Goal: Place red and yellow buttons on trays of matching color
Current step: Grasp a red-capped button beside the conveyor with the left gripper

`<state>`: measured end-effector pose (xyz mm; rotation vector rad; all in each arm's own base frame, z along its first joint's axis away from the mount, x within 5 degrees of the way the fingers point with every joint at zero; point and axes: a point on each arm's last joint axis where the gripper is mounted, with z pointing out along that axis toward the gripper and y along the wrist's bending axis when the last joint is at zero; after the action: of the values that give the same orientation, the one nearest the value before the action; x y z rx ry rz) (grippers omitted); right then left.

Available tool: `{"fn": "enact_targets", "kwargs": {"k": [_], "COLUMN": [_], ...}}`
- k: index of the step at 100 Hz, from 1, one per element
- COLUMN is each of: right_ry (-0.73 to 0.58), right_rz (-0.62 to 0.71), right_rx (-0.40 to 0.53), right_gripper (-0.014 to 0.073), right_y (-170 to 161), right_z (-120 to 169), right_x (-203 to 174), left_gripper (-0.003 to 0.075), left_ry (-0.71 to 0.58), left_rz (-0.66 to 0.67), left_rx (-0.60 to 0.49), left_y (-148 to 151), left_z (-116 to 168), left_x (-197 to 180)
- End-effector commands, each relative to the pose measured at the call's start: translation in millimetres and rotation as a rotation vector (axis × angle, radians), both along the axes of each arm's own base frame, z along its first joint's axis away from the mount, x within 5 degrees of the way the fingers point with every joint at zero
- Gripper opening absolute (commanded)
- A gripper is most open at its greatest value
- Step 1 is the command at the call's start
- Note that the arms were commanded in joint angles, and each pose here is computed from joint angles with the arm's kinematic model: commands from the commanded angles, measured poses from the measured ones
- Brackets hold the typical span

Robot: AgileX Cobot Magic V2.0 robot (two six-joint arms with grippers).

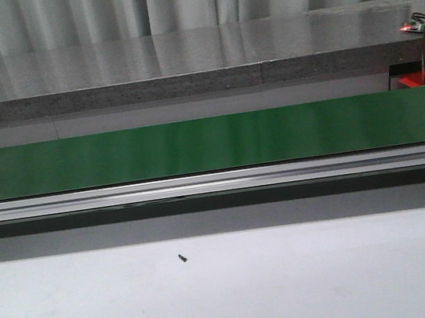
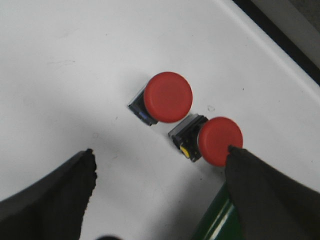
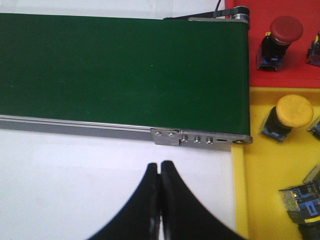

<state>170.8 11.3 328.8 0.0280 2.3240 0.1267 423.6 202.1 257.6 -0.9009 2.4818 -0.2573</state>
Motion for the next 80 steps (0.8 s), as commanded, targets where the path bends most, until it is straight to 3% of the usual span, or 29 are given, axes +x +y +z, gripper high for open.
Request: {"fn": "enact_targets", "kwargs": {"k": [1,31,80], "right_ry": [-0.093,-0.101,-0.093], "right_rz": [-0.002,-0.003,-0.003], "right_rx": [-0.009,-0.009,-0.009], "right_gripper": [-0.0068,-0.0068,-0.0068], "right_y": [-0.9,-1.0,-0.9], "right_z": [13.5,14.0,13.4], "right_x": [1.4,2.2,1.7], "left_gripper": [0.0536,0.0536,0.0533], "left_ry": [-0.120,-0.127,-0.087], "left_rz": [0.036,0.070,0.097], "left_rx": [0.005,-0.037,-0.053], "left_y": [-5.9,-4.9,0.3], "left_z": [33.4,8.9,-18.5], "left_x": [9.3,43.6,51.4]}}
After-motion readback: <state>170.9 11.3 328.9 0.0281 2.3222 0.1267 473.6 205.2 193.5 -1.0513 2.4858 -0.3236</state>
